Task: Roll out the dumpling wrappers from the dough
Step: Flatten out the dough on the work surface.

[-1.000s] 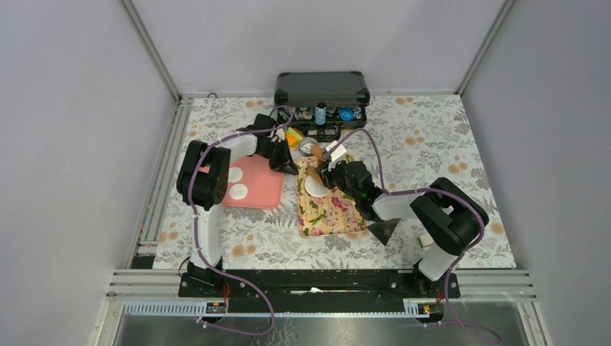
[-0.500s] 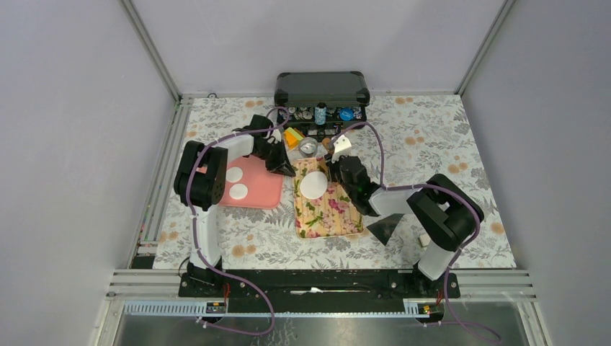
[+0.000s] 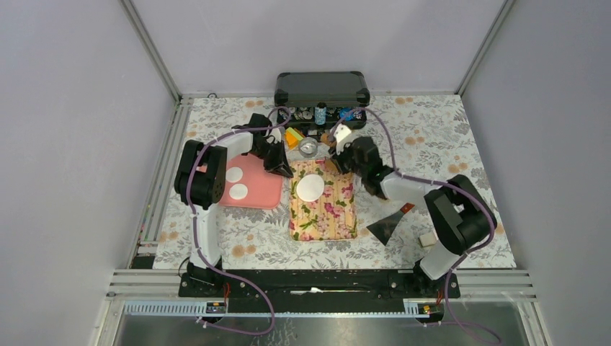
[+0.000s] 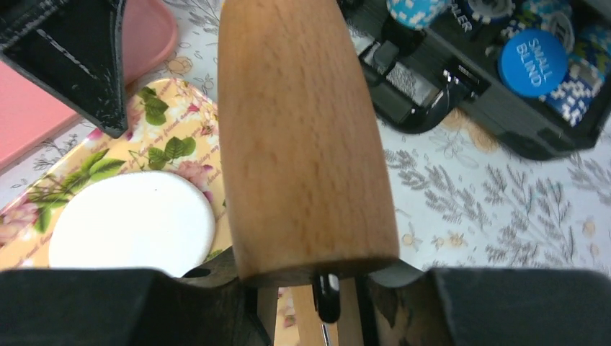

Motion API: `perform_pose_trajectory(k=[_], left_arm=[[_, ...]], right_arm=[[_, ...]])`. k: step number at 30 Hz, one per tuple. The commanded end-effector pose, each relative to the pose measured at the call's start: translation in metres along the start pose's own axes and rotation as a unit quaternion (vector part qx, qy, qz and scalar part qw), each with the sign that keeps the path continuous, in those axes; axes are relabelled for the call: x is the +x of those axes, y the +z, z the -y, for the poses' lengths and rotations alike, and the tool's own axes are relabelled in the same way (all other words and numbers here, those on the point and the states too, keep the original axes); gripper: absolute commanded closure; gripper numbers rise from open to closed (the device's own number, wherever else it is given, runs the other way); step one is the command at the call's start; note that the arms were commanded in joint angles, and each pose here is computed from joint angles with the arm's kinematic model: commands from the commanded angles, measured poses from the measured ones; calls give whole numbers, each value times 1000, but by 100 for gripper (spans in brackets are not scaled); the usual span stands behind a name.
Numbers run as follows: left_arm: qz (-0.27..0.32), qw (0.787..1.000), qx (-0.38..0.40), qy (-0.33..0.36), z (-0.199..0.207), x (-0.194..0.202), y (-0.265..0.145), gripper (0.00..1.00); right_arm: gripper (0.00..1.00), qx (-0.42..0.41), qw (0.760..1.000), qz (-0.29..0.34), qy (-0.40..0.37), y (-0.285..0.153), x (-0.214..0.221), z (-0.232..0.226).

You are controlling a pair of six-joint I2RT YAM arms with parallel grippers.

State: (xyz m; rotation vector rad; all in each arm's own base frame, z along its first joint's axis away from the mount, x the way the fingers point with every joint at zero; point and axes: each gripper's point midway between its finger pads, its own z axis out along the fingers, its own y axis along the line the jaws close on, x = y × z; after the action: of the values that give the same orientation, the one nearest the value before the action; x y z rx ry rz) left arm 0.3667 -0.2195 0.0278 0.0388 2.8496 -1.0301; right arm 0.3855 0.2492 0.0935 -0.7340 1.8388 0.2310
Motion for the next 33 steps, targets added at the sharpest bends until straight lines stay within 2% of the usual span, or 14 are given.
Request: perform_pose_trajectory(k=[1,3,7,11,14,15,21,25,33], left_arm=[[-5,998,39,48,19,-8,-7,100],[-12,998,40,54,20,-7,-6,100],[-29,996,40,70,21,-2,-2,100],[-45,996,37,71,21,3,3,100],[-49,996,32,74,23,3,6,100],[-51,995,32,76,24,3,7,100],[-50,995,29,86,31,2,8,100],[-55,995,32,83,31,4,13,100],[-50,995,41,81,36,3,11,100]], right_arm=[[100,-197,977,72,-27,-5,-68,-8],[100,-282,955,80,-41,-9,-80,-23],[100,-412,908,76,-19,-16,-100,-53],[100,-490,870,47,1,-15,-94,-76],[100,-510,858,40,-34,-12,-83,-89],[100,-518,855,20,-29,-15,-72,-94],[100,-545,838,-5,-43,-20,-40,-111],[100,-546,836,-33,-45,-21,-15,-116],[100,-558,823,-110,-4,-41,35,-121]])
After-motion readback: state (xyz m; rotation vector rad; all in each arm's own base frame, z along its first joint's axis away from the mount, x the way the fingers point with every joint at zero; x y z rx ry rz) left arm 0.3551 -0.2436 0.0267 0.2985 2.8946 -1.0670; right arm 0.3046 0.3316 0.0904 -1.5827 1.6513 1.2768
